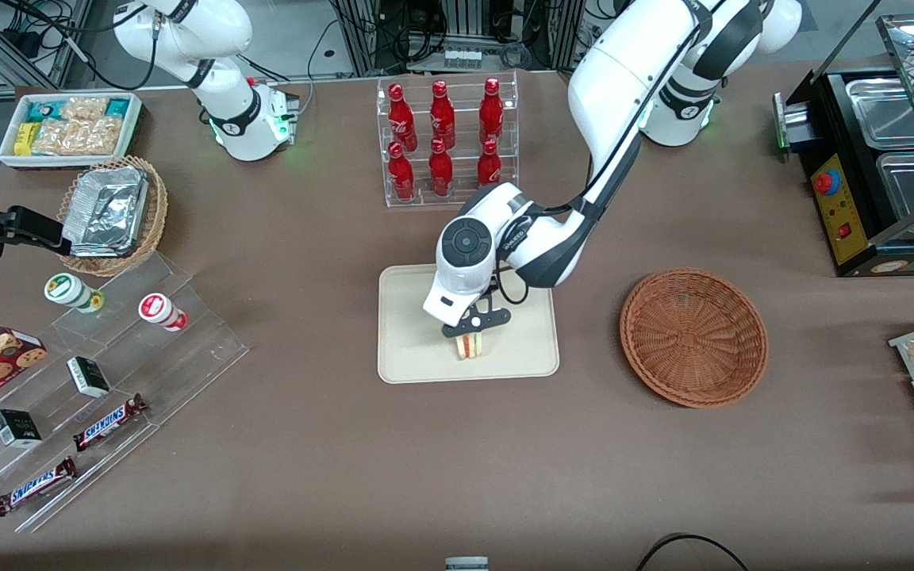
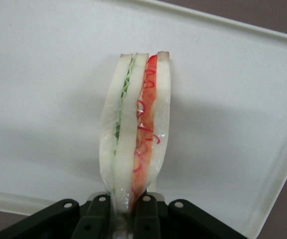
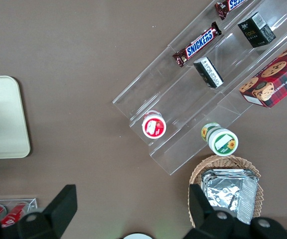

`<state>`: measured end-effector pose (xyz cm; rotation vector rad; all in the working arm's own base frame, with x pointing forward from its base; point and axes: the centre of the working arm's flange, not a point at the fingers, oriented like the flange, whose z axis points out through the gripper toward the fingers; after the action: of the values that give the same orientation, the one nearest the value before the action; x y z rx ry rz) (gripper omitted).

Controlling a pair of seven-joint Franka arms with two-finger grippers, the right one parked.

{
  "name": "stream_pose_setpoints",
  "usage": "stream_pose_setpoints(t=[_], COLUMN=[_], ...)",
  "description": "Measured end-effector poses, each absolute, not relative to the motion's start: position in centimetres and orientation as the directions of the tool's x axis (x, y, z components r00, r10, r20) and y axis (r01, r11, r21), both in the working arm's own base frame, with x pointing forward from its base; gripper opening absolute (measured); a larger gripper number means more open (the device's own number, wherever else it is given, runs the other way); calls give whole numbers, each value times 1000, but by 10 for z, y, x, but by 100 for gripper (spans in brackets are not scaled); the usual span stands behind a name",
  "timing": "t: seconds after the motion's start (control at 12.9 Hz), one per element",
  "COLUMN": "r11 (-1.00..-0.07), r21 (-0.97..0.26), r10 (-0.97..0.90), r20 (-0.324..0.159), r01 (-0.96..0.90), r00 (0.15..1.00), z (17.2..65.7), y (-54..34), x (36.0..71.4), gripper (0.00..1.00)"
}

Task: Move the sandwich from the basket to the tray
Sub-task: 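Lower the sandwich onto the tray and open the left gripper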

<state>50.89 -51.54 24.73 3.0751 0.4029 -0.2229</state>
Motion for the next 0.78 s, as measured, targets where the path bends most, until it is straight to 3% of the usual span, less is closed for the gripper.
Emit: stream_pose_setpoints(t=[0.39, 0.47, 0.78], r11=[-961, -960, -946], r21=[6, 5, 14], r10=[271, 276, 314], r20=[-174, -178, -189], r01=[276, 281, 323], r00=[947, 945, 930], z=[243, 242, 249], y=[-515, -515, -518], x=[506, 506, 509], gripper=[15, 22, 65])
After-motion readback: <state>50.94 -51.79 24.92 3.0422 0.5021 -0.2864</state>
